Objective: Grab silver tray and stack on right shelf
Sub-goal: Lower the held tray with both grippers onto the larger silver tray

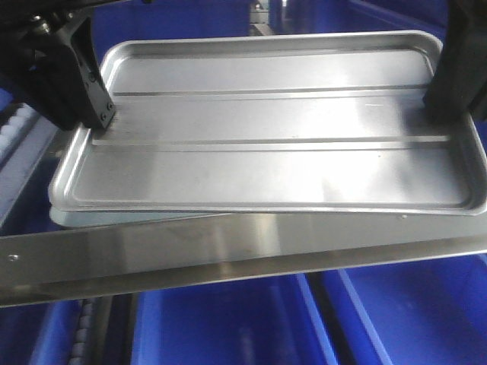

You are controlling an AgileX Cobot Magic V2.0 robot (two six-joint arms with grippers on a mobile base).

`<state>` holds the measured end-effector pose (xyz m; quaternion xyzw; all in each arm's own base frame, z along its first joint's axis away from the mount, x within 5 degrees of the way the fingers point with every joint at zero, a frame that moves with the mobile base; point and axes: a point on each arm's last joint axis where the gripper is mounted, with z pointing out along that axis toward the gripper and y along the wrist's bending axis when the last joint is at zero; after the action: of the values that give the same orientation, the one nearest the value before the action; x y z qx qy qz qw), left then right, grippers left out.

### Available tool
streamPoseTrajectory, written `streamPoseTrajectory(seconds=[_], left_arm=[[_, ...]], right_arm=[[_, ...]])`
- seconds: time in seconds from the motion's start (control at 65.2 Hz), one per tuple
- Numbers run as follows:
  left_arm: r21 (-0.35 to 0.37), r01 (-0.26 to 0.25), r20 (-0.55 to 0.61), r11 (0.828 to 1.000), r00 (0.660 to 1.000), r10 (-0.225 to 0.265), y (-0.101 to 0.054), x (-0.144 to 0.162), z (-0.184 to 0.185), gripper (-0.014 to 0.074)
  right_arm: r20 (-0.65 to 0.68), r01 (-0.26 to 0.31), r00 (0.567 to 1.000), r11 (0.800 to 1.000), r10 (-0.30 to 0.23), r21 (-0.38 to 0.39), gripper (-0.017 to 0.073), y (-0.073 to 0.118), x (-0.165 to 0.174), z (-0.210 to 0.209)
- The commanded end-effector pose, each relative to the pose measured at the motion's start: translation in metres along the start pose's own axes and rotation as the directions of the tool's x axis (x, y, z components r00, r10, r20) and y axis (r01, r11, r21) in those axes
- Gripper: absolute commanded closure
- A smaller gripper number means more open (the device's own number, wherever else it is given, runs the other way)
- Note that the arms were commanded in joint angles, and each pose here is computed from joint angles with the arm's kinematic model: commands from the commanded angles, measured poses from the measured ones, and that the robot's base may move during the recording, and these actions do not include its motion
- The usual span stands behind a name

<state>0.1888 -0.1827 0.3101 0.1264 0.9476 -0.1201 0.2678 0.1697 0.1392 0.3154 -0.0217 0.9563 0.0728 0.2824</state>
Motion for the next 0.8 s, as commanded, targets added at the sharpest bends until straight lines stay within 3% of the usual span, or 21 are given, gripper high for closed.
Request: streamPoseTrajectory(seconds=[0.0, 0.783], left_arm=[[0.047, -0.024, 0.078, 0.999, 0.997, 0.021, -0.0055, -0.0082, -0.0158, 0.0688], [0.047, -0.024, 0.078, 0.999, 0.997, 0.021, -0.0055, -0.0082, -0.0158, 0.0688]], right_arm=[[0.088, 0.033, 0.996, 0.999, -0.03, -0.039, 0.0502, 0.0012, -0.0093, -0.0128], [0.088, 0.033, 0.996, 0.999, -0.03, -0.039, 0.0502, 0.0012, -0.0093, -0.0128]])
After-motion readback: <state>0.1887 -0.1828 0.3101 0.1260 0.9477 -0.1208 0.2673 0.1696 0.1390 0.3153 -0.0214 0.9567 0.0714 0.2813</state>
